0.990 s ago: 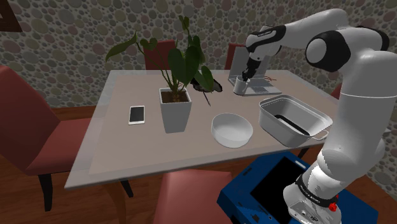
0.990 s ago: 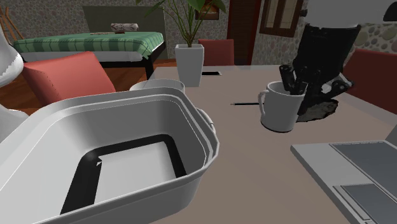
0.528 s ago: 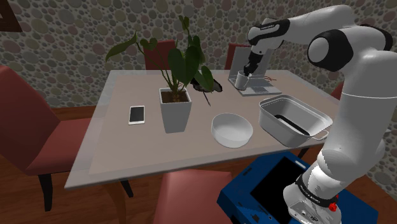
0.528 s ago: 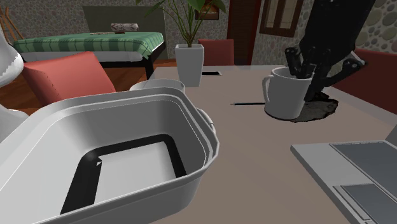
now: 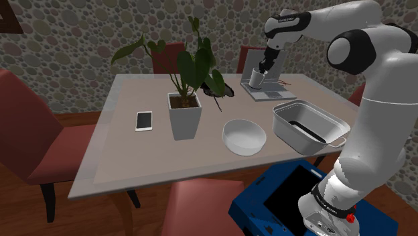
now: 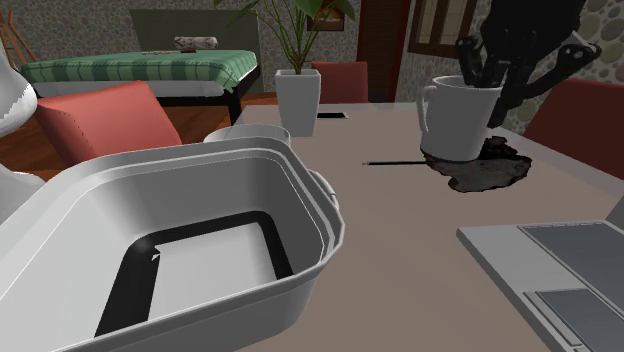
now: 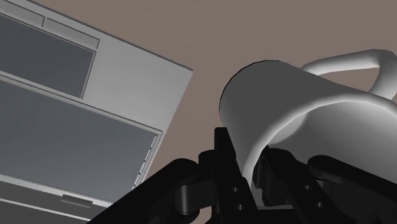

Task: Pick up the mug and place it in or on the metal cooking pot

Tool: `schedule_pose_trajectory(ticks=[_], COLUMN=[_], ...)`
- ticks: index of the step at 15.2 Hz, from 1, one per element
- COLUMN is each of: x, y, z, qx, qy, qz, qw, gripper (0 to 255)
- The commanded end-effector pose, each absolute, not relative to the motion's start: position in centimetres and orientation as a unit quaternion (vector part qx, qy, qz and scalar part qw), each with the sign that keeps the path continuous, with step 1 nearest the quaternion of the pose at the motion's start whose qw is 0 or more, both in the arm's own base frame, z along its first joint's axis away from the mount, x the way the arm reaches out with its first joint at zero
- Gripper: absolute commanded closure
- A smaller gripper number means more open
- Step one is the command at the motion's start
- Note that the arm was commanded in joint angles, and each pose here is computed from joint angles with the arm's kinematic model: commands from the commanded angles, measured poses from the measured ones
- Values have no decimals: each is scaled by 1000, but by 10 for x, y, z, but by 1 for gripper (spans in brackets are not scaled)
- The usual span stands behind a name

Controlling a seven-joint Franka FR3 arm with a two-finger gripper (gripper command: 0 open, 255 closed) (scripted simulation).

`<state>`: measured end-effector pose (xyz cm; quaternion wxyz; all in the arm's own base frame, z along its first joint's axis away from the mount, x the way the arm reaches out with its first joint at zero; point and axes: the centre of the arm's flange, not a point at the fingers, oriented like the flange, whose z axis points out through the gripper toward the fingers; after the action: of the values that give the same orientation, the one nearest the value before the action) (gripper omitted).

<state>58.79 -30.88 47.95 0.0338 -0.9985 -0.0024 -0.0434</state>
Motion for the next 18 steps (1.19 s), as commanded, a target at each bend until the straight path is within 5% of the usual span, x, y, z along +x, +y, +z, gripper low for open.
schedule_pose_trajectory(ticks=[1,18], x=[589,563], y=[-309,-305], z=[490,567], qx=[-998,-998], qy=[-2,-2], qz=[-43,-43], qw=[34,34], gripper=[255,255])
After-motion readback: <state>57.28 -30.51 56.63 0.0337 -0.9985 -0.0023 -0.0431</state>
